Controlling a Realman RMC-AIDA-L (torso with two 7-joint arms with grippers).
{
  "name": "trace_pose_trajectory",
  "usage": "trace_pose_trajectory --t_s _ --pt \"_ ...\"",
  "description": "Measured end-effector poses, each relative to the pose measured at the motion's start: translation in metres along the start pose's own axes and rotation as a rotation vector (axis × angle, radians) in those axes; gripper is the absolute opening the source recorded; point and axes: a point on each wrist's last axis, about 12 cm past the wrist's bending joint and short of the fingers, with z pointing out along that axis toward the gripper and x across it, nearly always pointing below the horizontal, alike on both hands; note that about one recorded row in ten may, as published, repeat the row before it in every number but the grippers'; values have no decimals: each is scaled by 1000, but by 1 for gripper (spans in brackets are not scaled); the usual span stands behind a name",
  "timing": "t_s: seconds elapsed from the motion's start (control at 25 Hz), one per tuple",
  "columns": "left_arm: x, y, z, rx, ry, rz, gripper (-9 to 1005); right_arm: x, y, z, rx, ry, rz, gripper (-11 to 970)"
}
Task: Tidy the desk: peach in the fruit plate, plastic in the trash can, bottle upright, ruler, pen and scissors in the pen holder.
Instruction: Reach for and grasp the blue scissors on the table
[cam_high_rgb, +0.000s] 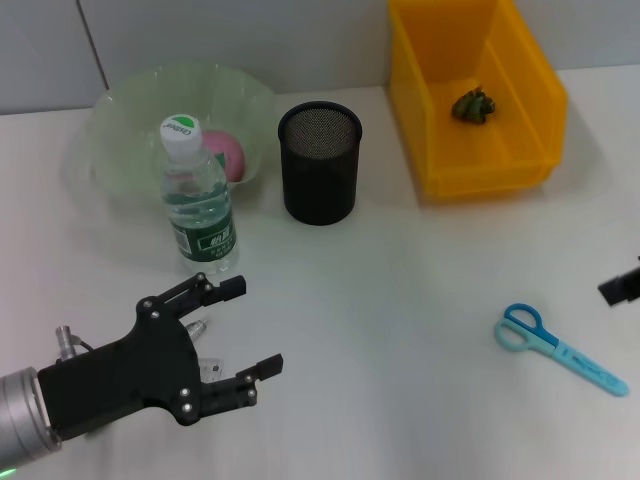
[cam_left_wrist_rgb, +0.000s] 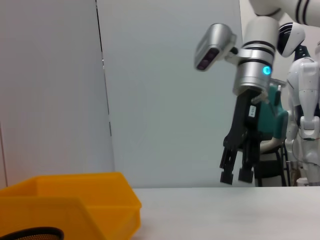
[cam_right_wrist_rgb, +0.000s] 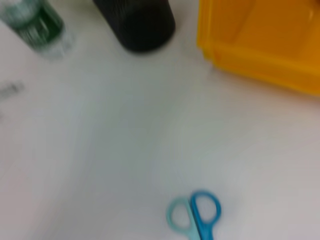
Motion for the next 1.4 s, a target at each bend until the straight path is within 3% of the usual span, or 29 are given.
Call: trace_pose_trajectory --t_s 0.12,0.36,0.76,1.4 --pt "0 0 2 4 -1 -6 843 -17 14 16 43 88 -59 752" --pt "2 1 2 -3 8 -7 842 -26 29 37 55 168 -154 750" --pt "5 2 5 -14 23 -18 842 -23 33 69 75 238 -201 745" --pt "6 1 5 -9 27 -25 841 -21 30 92 110 268 -198 737"
